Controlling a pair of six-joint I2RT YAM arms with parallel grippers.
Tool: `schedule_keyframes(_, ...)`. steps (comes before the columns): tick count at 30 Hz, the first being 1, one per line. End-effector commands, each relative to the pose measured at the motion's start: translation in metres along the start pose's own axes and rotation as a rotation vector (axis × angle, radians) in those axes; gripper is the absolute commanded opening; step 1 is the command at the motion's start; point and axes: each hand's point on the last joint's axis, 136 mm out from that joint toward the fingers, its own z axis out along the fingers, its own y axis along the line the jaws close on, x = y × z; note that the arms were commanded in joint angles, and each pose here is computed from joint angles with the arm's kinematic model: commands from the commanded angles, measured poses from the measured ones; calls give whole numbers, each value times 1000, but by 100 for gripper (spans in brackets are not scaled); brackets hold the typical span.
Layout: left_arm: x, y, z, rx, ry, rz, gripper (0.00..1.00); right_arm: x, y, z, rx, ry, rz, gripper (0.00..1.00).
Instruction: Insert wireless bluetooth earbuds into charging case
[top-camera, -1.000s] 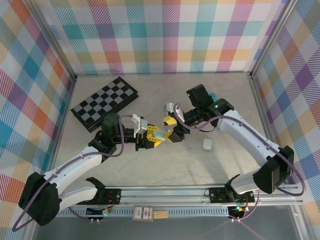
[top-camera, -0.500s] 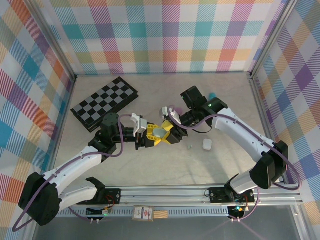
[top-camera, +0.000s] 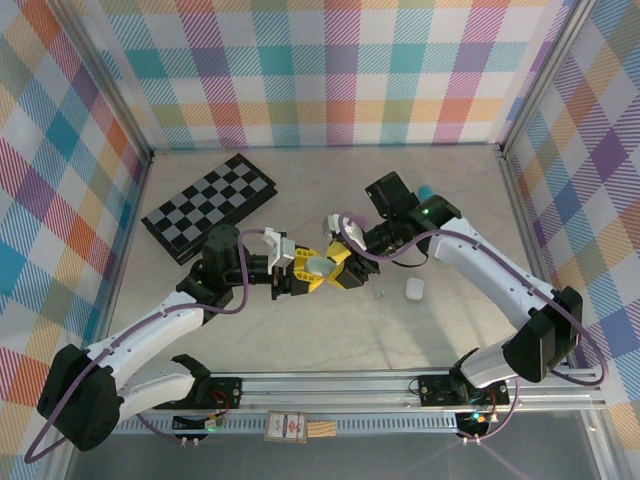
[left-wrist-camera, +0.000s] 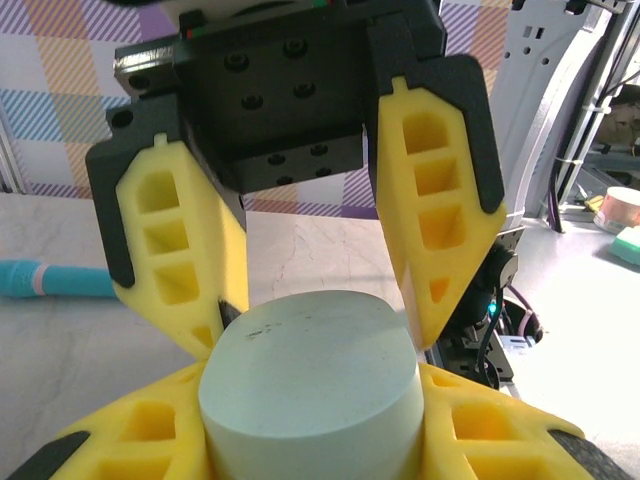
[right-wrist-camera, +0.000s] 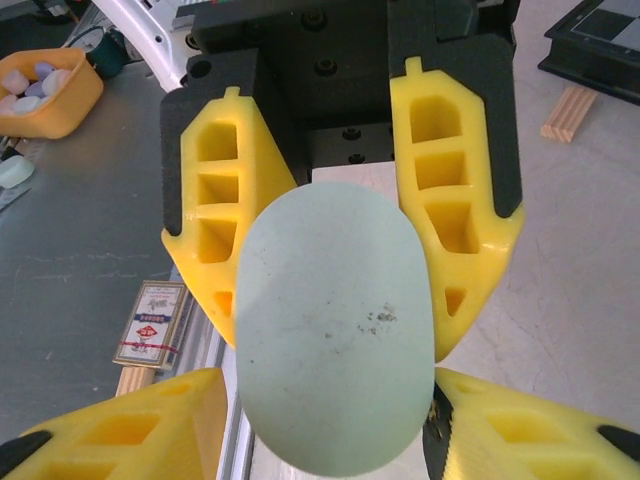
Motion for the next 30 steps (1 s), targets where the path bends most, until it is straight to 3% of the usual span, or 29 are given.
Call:
schedule_keyframes(1, -11, -5, 1, 31, -14, 43, 30, -14, 10, -8, -9, -44, -45, 54)
schedule_keyframes(9, -17, -8, 0, 41, -28, 49, 31, -12, 3, 2, -49, -43, -8, 53)
schedule_keyframes(14, -15, -8, 0, 40, -25, 45, 31, -15, 5, 2, -65, -54, -9, 45)
schedule_keyframes(21, -18, -7, 0, 37, -36, 45, 31, -12, 1, 3, -54, -46, 9, 51)
schedule_keyframes(27, -17, -5, 1, 36, -35, 36, 32, -12, 0, 4, -60, -45, 17, 40)
schedule_keyframes(30, -17, -4, 0, 25, -36, 38, 35, -9, -2, 3, -36, -30, 13, 40)
